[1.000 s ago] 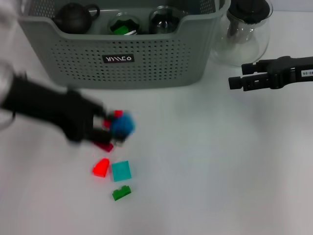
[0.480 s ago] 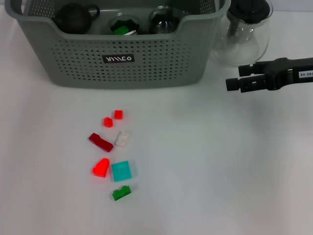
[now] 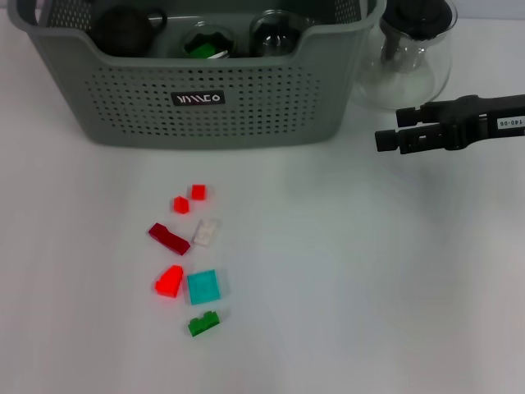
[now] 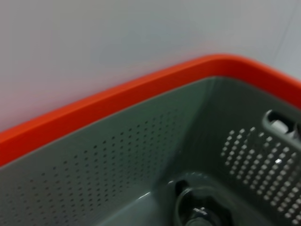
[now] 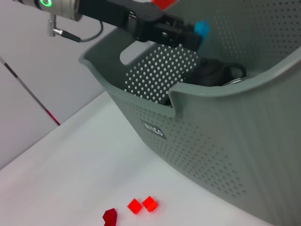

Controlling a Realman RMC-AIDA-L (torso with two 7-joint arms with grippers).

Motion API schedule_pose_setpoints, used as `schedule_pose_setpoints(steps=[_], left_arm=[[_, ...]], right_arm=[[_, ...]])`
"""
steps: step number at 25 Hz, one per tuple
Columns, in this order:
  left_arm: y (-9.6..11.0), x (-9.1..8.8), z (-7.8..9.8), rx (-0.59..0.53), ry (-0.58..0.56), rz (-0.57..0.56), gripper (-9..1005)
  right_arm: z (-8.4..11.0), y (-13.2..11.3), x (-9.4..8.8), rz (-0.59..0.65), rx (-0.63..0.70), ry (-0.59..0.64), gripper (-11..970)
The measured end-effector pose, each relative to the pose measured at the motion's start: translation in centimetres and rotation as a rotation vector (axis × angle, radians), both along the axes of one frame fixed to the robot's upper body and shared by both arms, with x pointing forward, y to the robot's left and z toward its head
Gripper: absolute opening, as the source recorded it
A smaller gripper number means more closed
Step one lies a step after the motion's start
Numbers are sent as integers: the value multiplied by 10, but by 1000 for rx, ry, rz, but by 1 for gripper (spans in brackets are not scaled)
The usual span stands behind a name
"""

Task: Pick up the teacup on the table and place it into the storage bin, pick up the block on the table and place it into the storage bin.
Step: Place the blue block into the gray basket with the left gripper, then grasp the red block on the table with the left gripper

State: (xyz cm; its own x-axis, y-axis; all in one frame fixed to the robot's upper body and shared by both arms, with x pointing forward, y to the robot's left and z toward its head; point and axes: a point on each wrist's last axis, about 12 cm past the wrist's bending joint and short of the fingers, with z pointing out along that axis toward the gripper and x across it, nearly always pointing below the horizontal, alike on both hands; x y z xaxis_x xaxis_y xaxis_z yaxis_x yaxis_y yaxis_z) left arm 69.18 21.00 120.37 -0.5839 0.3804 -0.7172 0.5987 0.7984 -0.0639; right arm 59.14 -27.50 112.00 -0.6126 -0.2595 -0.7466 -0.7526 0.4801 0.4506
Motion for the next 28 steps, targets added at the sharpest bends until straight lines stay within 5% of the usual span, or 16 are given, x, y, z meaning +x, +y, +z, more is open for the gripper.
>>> schedule_pose_setpoints(steps=[7, 12, 15, 18, 21, 28], left_arm=[[-2, 2, -8, 37, -21, 23, 418], [1, 2, -4, 30, -33, 30, 588], [9, -5, 12, -53, -47, 14, 712], [23, -25, 37, -220, -85, -93, 846], [34, -60, 54, -347, -149, -323, 844], [45, -128, 55, -323, -197, -710, 838]], right_arm=[[-2, -3, -2, -5, -3, 1, 942], [-3, -4, -3, -3, -3, 0, 942], [-3, -4, -3, 1, -4, -4, 942], [-3, -4, -3, 2, -5, -7, 941], [-2, -4, -3, 3, -6, -9, 941], [-2, -4, -2, 0, -7, -12, 941]])
